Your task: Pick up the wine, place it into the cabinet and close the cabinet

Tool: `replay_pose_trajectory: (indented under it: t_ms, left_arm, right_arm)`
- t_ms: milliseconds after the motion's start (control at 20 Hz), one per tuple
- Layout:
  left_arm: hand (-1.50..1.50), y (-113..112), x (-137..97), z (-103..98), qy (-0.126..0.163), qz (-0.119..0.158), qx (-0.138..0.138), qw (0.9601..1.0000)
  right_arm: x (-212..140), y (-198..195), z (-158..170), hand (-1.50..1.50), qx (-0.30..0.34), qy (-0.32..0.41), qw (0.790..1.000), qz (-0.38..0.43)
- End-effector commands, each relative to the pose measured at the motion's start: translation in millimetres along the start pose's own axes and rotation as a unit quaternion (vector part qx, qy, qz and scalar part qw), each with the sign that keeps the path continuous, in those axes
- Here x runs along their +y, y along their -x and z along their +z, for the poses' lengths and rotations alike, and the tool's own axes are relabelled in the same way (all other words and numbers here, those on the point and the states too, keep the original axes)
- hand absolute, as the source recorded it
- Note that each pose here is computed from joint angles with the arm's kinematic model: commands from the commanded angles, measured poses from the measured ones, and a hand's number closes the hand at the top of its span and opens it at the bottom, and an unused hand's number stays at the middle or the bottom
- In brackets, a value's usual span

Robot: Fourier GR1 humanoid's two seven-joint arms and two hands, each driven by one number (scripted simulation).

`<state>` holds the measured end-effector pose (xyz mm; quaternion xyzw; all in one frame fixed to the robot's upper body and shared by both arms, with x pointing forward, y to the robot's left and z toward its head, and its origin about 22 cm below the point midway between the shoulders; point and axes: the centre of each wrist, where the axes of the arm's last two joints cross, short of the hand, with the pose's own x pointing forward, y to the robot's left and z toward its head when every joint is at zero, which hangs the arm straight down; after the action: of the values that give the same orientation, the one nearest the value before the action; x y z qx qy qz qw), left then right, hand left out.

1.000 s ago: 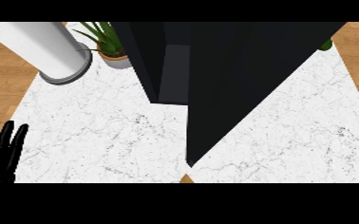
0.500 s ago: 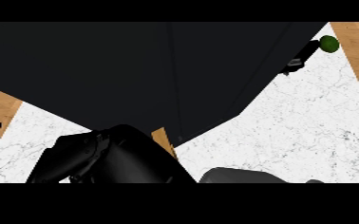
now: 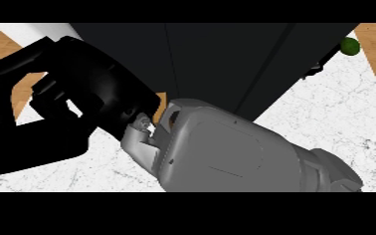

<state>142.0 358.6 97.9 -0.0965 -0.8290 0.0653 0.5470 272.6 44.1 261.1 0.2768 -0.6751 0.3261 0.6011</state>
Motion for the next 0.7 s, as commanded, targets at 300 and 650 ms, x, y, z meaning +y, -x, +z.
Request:
replay_pose_trajectory:
  t_ms: [300,650]
  left_arm:
    - [-1.50,-13.5,19.2,-5.2,-0.020,-0.011,-0.010,0.9997]
    - [-1.50,-23.7,32.7,-4.0,-0.022,-0.018,-0.011,0.9995]
  right_arm:
    - [-55.5,36.2,-39.9,1.50,0.094,-0.116,0.983,-0.107]
    - [-129.2,33.2,-45.3,1.50,0.030,0.029,0.998,-0.055]
